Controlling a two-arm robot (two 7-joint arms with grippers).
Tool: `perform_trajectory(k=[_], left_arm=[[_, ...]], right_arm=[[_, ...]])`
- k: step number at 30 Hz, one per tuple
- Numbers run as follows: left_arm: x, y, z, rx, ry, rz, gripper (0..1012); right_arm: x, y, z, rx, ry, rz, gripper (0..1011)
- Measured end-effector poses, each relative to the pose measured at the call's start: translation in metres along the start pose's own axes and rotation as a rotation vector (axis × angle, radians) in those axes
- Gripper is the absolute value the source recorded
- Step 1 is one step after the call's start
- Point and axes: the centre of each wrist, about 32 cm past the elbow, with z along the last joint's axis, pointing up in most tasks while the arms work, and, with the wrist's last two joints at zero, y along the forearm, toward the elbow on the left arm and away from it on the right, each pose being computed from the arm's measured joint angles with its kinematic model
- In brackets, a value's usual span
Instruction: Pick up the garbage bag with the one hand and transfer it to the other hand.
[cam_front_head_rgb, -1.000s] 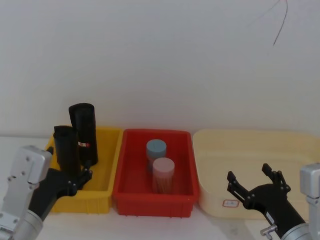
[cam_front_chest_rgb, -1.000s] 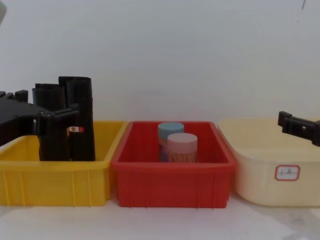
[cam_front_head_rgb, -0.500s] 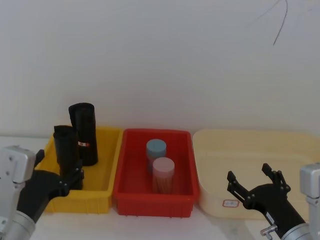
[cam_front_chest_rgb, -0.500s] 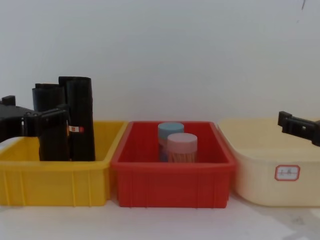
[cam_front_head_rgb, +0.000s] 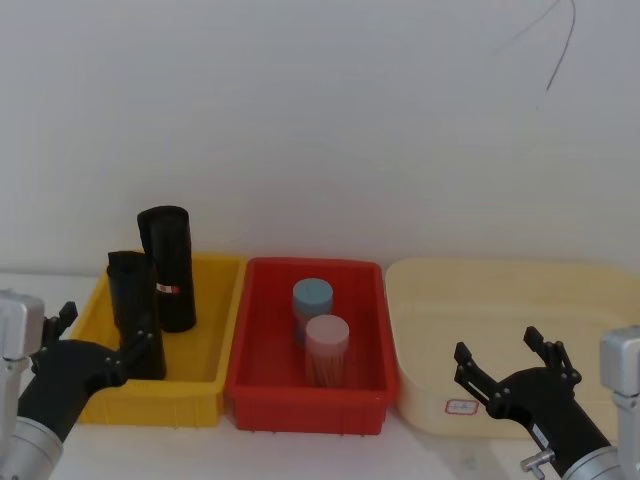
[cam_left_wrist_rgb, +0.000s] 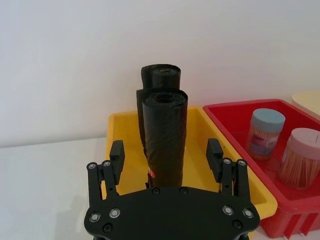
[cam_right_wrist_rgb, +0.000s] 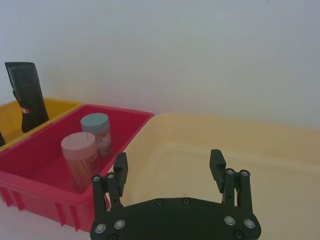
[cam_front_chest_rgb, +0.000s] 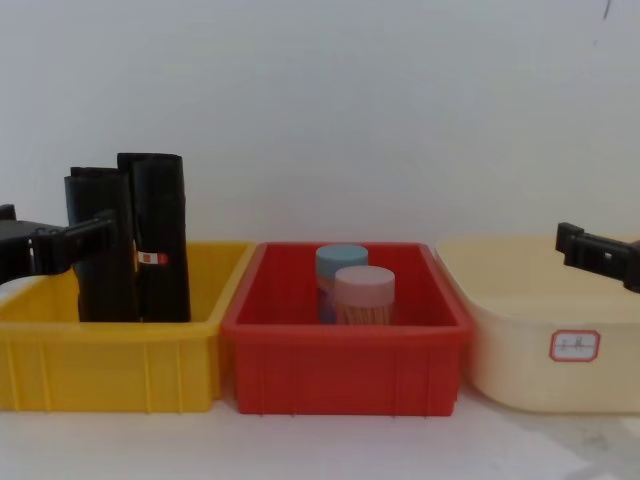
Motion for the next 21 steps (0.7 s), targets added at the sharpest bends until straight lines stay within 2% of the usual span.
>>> perform_trajectory(k=[7, 17, 21], left_arm=[[0.003, -0.0078, -0.0024, -0.007, 0.02, -0.003, 1001], [0.0052, -0.0193, -0.0031, -0.019, 0.031, -0.014, 1001], [0.0064, -0.0265, -0.0036, -0.025, 0.033, -0.02, 1001]], right_arm=[[0.0, 0.0, 0.0, 0.0, 0.0, 0.0, 1001], [0.0, 0.0, 0.0, 0.0, 0.0, 0.0, 1001], [0.0, 0.0, 0.0, 0.0, 0.0, 0.0, 1001]])
